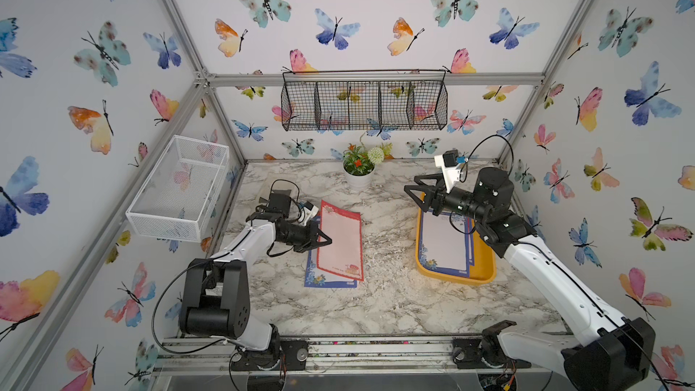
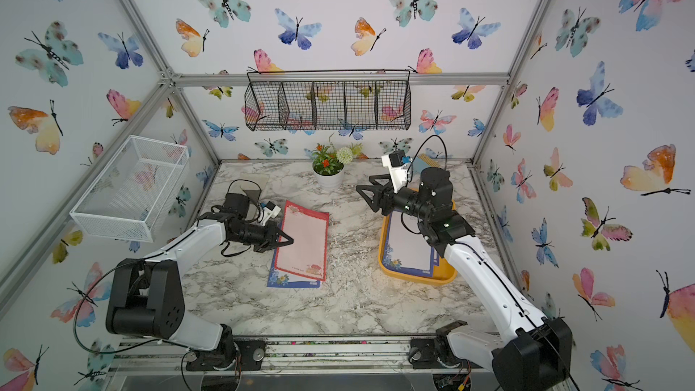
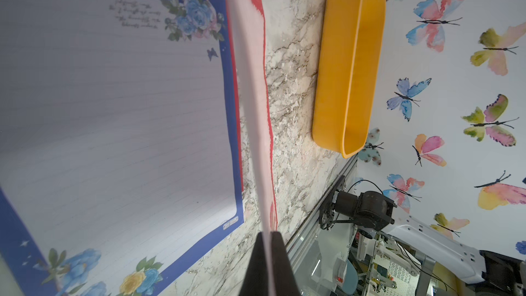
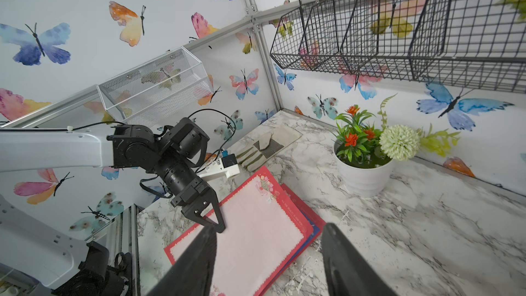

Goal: Take out the stationery paper from the storage box
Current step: Place the stationery paper at the center of the board.

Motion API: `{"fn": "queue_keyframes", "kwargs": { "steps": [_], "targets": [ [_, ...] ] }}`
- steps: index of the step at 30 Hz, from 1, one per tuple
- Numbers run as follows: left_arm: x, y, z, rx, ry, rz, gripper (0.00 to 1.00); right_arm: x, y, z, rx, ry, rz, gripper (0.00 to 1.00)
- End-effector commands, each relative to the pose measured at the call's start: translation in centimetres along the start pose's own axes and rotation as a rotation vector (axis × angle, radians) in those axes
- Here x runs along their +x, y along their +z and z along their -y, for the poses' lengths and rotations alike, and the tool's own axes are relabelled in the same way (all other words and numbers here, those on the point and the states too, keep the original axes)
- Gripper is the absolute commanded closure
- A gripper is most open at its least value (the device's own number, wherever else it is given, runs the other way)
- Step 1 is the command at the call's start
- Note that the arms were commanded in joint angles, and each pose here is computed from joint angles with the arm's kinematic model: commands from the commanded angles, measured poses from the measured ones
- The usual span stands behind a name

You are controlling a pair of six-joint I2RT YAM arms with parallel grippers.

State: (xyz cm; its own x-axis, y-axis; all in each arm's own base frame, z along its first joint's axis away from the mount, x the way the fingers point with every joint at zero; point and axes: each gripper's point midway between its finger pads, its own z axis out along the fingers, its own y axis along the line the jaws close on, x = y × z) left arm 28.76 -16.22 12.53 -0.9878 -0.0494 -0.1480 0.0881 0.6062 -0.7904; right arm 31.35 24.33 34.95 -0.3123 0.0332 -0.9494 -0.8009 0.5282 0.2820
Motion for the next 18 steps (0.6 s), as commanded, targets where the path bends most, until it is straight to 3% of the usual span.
{"fn": "queue_keyframes", "kwargs": {
  "steps": [1, 18],
  "targets": [
    [0.8, 0.0, -1.8, -0.040, -0.034, -0.023, 1.00, 0.9, 0.3, 0.8, 0.042, 0.013, -0.039, 0.38],
    [2.3, 1.3, -5.9, -0.124, -0.111, -0.063, 0.99, 2.0, 1.0, 1.8, 0.065, 0.071, -0.079, 0.39]
  ]
}}
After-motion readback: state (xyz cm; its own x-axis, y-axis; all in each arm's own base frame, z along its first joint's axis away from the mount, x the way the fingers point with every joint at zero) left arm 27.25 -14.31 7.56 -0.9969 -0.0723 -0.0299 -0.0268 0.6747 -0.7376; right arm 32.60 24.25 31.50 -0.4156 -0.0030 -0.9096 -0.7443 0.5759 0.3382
